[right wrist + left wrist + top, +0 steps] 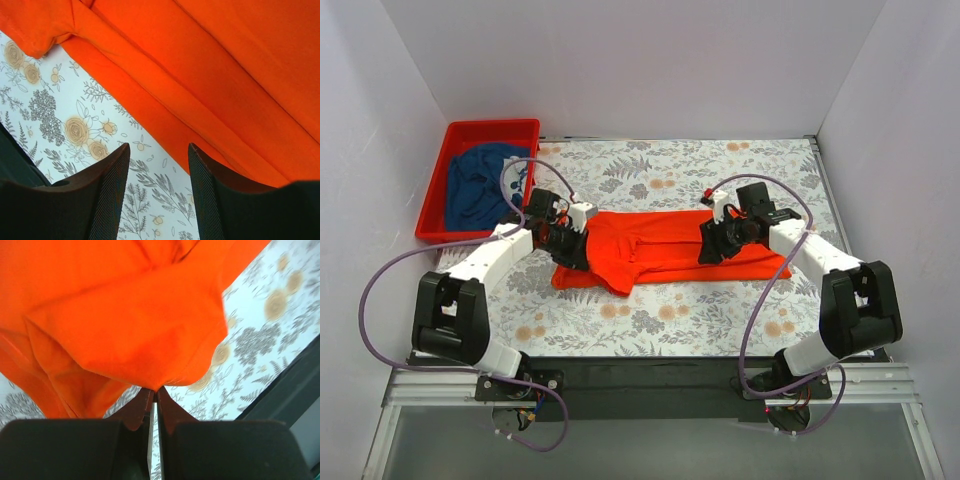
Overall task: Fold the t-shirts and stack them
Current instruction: Fold the tshirt
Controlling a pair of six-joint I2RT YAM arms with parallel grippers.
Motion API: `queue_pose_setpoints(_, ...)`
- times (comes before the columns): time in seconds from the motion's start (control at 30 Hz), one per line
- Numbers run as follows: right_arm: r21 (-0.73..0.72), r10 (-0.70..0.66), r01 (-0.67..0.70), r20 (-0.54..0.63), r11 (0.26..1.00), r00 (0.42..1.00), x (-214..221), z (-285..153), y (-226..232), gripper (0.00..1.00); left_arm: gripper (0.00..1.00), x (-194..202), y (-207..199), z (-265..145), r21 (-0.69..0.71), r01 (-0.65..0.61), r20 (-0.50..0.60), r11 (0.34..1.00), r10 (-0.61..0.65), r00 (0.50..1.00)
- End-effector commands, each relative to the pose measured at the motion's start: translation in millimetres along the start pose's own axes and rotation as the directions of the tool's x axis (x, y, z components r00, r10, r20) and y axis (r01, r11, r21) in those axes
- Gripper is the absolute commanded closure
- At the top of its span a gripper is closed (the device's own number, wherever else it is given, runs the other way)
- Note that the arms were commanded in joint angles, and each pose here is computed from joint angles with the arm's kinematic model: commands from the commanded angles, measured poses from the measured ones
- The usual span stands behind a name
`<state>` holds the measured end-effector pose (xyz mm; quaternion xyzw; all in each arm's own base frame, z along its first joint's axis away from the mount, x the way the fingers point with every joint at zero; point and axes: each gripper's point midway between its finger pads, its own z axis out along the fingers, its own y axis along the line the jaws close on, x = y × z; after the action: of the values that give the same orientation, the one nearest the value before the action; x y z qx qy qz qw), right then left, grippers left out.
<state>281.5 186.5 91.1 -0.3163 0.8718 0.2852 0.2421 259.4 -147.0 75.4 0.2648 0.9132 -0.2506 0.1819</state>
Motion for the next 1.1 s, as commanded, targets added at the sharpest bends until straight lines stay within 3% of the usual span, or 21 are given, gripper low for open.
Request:
queue_pose_setpoints(0.0, 0.019, -0.017, 0.017, 0.0, 1.0, 1.0, 3, -12, -8, 0.43, 1.0, -42, -20, -12, 0.09, -0.013, 0.1, 0.996, 0.004, 0.995)
queue_pose_setpoints(0.27, 0.092, -0.02, 0.022, -0.026, 0.996, 0.999, 12, -46, -35, 0.43, 1.0, -103, -3, 11, 0.122, 0.039, 0.152, 0.992, -0.058, 0.987)
queue_pose_setpoints(0.5, 0.155, -0.053, 0.059, -0.037, 0.986, 0.998, 20, -65, -47, 0.43, 1.0, -135, 12, 21, 0.112, 0.114, 0.243, 0.987, -0.139, 0.96)
queue_pose_setpoints(0.77, 0.209, -0.063, 0.076, -0.069, 0.975, 0.996, 29, -70, -61, 0.43, 1.0, -154, 37, 26, 0.028, 0.202, 0.341, 0.979, -0.199, 0.919)
queue_pose_setpoints(1.07, 0.224, -0.046, 0.066, -0.094, 0.972, 0.994, 36, -70, -70, 0.43, 0.97, -150, 57, 34, 0.035, 0.324, 0.363, 0.945, -0.314, 0.877)
